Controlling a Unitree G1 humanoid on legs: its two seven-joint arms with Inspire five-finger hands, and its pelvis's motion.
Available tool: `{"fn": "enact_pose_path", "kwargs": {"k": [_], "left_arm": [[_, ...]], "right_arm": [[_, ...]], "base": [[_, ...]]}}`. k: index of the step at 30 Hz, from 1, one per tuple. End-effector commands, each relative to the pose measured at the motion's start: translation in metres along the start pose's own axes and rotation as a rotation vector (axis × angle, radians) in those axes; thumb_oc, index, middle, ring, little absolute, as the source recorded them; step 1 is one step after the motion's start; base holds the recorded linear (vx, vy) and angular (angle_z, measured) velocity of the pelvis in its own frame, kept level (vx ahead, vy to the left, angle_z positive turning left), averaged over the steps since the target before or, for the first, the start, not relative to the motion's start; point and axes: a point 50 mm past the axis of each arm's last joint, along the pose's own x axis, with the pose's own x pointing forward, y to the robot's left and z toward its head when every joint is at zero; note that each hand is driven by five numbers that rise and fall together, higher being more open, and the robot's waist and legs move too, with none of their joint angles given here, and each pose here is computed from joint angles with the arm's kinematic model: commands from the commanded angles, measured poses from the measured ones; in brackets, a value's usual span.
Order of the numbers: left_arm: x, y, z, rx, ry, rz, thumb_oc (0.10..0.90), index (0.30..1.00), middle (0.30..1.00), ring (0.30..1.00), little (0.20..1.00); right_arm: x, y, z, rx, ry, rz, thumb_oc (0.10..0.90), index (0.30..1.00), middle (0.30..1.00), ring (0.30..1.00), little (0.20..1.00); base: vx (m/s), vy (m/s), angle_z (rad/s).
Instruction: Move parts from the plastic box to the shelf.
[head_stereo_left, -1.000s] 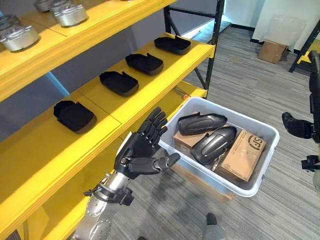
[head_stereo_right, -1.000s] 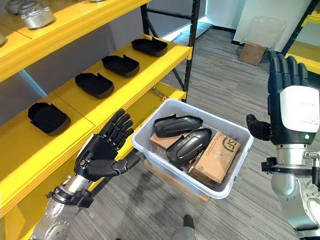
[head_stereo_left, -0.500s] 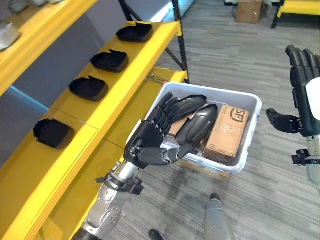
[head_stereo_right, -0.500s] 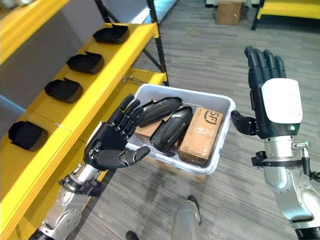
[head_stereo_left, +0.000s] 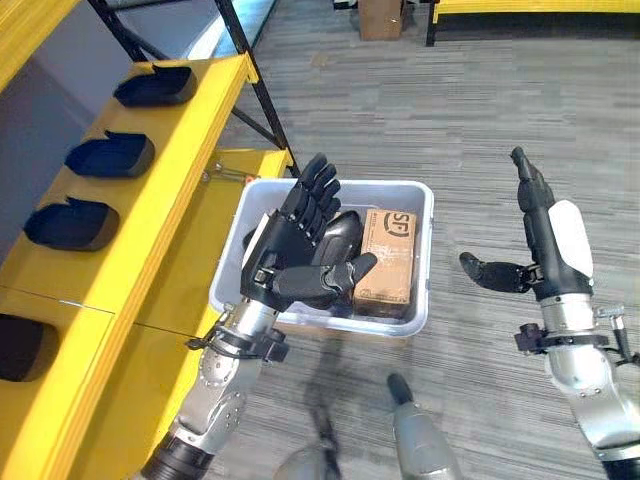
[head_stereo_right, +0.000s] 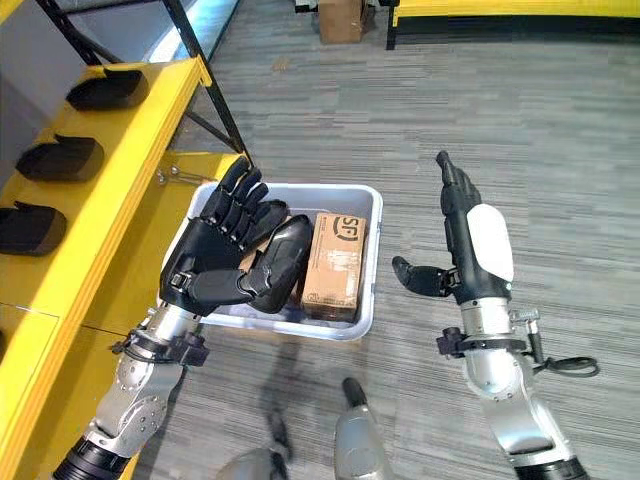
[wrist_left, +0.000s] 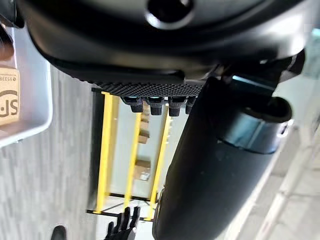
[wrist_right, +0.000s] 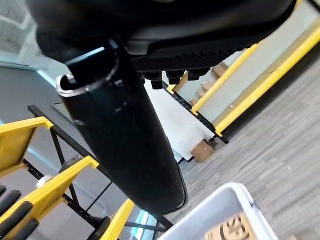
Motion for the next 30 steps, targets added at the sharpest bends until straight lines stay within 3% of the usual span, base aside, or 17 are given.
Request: {"fn": "enact_pose_path", "kwargs": {"k": [1,12,15,20,25,30], "left_arm": [[-0.007,0.000,0.034,0.016,-0.217,-0.009,0.900,1.000,1.000,1.000,1.000],[-0.007,0.006,0.032,0.042,-0.136,-0.012,0.900,1.000,1.000,1.000,1.000],[-0.010,0.007,0.037,0.095,-0.161,0.013,0.900,1.000,1.000,1.000,1.000],[-0.007,0.003,0.035,0.091,-0.163,-0.007,0.900,1.000,1.000,1.000,1.000],[-0.006,0.000,0.032,0.055,-0.153,-0.033,0.900,1.000,1.000,1.000,1.000],[-0.003,-0.003,0.030,0.016,-0.141,-0.047,0.900,1.000,1.000,1.000,1.000]], "right_arm": [[0.025,-0.021,0.047,-0.009,-0.288,-0.081,0.900,1.000,1.000,1.000,1.000],[0.010,-0.018,0.035,0.067,-0.182,-0.081,0.900,1.000,1.000,1.000,1.000],[0.017,-0.009,0.047,0.115,-0.238,-0.051,0.900,1.000,1.000,1.000,1.000],[0.024,0.004,0.047,0.152,-0.174,0.011,0.900,1.000,1.000,1.000,1.000],[0.031,-0.002,0.040,0.108,-0.168,-0.006,0.900,1.000,1.000,1.000,1.000],[0.052,-0.013,0.059,0.130,-0.253,-0.026,0.900,1.000,1.000,1.000,1.000]], "base": [[0.26,0.203,-0.88],[0.20,0.113,-0.46],[-0.06,-0.004,-0.91],[0.01,-0.062,-0.51],[0.05,0.009,0.02],[0.06,0.042,0.01]]}}
